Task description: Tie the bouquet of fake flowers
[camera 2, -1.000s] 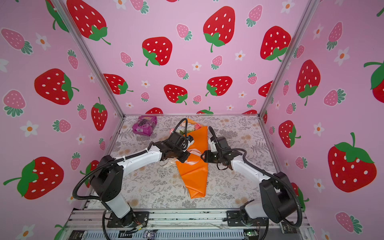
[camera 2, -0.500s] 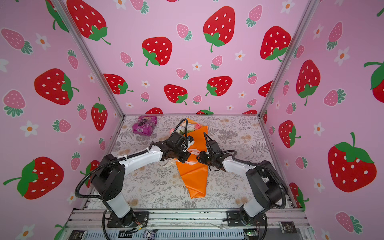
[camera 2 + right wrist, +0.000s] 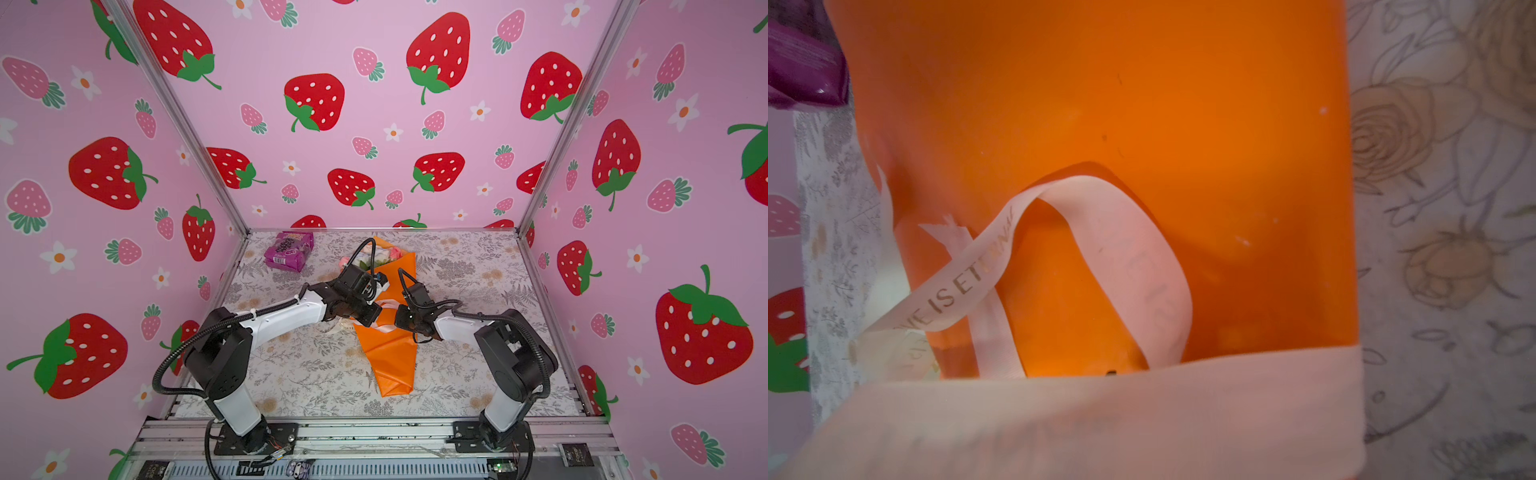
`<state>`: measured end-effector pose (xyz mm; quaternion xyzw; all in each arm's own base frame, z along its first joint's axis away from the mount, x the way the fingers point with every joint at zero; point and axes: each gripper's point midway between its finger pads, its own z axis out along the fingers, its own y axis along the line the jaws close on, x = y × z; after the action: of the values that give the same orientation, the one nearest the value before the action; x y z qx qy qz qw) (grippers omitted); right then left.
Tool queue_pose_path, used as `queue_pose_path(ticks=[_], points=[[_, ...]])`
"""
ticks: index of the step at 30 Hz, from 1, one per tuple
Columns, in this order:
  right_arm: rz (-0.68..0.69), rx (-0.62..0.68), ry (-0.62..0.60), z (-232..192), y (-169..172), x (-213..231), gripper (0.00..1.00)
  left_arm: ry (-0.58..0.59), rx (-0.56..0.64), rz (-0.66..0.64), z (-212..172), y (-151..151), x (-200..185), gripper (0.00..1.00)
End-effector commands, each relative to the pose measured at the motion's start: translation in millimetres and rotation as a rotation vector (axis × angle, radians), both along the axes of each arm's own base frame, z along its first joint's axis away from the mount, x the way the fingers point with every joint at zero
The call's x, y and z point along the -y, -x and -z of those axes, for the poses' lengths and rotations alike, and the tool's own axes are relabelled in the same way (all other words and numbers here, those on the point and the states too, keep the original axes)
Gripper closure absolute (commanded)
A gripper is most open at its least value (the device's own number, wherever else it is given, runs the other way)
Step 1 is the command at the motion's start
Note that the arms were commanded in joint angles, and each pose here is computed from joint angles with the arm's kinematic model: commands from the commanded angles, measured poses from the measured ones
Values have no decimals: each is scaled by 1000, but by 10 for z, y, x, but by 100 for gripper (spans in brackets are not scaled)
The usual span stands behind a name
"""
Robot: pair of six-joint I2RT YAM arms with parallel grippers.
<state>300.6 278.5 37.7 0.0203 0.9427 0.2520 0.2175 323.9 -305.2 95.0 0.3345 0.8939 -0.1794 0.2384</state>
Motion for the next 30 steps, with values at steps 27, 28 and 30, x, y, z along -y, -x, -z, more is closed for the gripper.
queue_pose_path(ticks=[27, 28, 30], points=[[-198, 228, 248, -605, 99, 162, 100, -10, -144, -809, 277, -68, -1870, 40], [-205, 232, 240, -619, 97, 138, 100, -28, -157, -841, 325, -64, -1924, 39], [-212, 230, 234, -622, 93, 112, 100, -56, -173, -884, 408, -50, -1988, 38]])
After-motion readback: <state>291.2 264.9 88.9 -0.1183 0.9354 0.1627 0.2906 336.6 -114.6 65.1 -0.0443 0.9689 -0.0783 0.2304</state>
